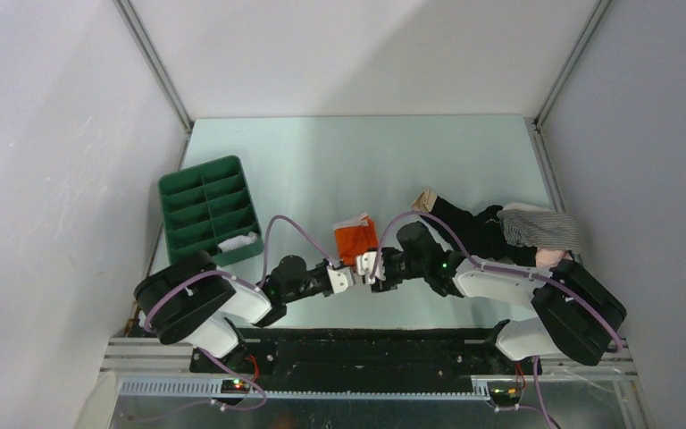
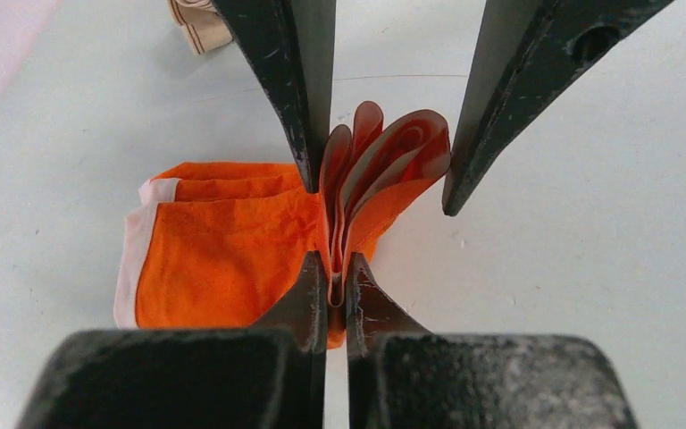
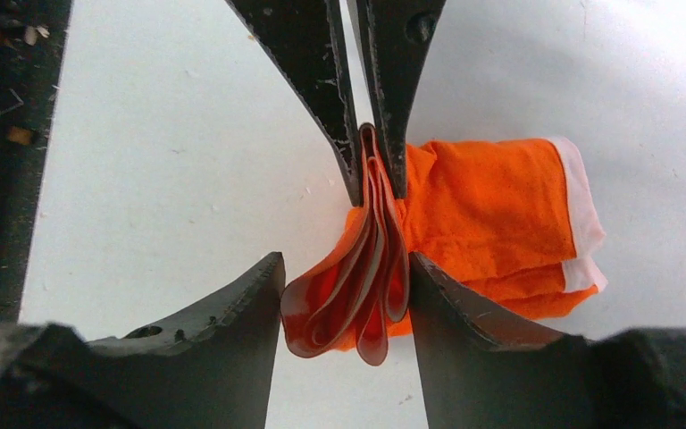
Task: Roll the underwear
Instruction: Roll the underwear to the center of the board.
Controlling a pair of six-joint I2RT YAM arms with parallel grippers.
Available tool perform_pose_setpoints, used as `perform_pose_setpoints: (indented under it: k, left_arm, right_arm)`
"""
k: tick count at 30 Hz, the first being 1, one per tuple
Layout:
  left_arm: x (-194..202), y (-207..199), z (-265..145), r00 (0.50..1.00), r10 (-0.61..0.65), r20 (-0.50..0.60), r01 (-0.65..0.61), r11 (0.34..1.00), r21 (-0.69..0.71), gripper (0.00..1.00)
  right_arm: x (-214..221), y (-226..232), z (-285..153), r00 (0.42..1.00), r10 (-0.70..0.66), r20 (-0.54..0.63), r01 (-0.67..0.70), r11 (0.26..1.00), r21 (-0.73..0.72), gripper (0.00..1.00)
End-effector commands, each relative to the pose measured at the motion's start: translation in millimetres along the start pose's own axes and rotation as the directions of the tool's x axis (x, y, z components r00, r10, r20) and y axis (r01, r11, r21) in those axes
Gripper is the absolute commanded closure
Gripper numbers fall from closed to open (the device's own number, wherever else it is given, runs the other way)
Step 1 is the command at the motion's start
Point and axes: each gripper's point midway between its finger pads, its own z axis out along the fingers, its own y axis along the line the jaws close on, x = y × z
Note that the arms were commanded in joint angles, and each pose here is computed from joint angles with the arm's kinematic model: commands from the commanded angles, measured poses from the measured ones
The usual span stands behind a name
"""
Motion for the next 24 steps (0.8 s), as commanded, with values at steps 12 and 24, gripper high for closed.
perform_pose_setpoints:
  k: [12, 24]
  left_arm:
    - [-6, 16, 1, 0.996, -0.089, 0.016, 0.090, 0.994, -0.065, 1.00]
    - [8, -2, -14, 0.910, -0.402, -0.103, 0.396, 0.915, -0.078, 1.00]
  right_arm:
    - [3, -4, 6, 0.990, 0.138, -0.036, -0.135, 0.988, 0.069, 0.67]
    - [9, 27, 2, 0.766, 0.631, -0.120, -0.642, 0.753, -0.142, 0.99]
